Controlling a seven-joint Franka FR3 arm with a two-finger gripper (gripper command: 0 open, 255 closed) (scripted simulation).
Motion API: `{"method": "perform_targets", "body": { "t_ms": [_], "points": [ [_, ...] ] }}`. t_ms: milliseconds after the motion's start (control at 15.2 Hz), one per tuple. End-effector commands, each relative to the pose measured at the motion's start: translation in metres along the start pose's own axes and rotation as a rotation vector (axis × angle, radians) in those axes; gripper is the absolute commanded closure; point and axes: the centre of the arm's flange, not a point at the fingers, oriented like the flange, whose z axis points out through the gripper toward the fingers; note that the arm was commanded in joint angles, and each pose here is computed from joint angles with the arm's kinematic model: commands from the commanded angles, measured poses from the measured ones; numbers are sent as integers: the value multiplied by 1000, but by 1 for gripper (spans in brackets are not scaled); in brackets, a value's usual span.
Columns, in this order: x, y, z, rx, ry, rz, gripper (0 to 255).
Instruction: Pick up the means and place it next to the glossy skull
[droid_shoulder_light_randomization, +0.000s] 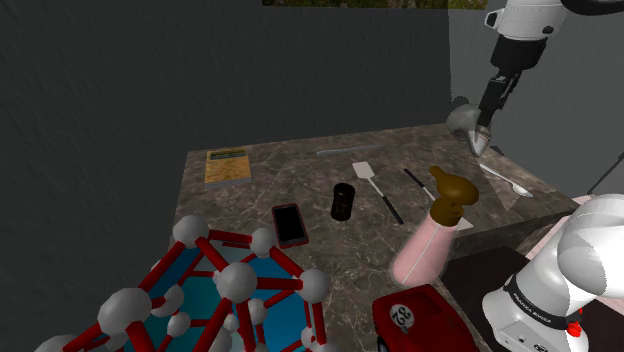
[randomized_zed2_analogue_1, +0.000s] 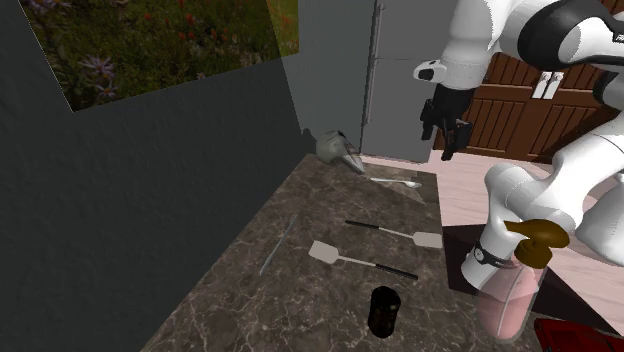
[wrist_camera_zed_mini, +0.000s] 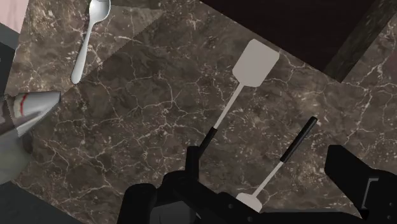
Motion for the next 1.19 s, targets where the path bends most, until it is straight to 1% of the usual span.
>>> {"method": "perform_targets", "body": {
  "t_ms": [0, 594, 1122],
  "points": [
    [0, 0, 0, 0, 0, 0, 0],
    [88, 49, 60, 30, 38, -254, 0],
    [175, 71, 110, 57, 72, -479, 0]
  ]
}}
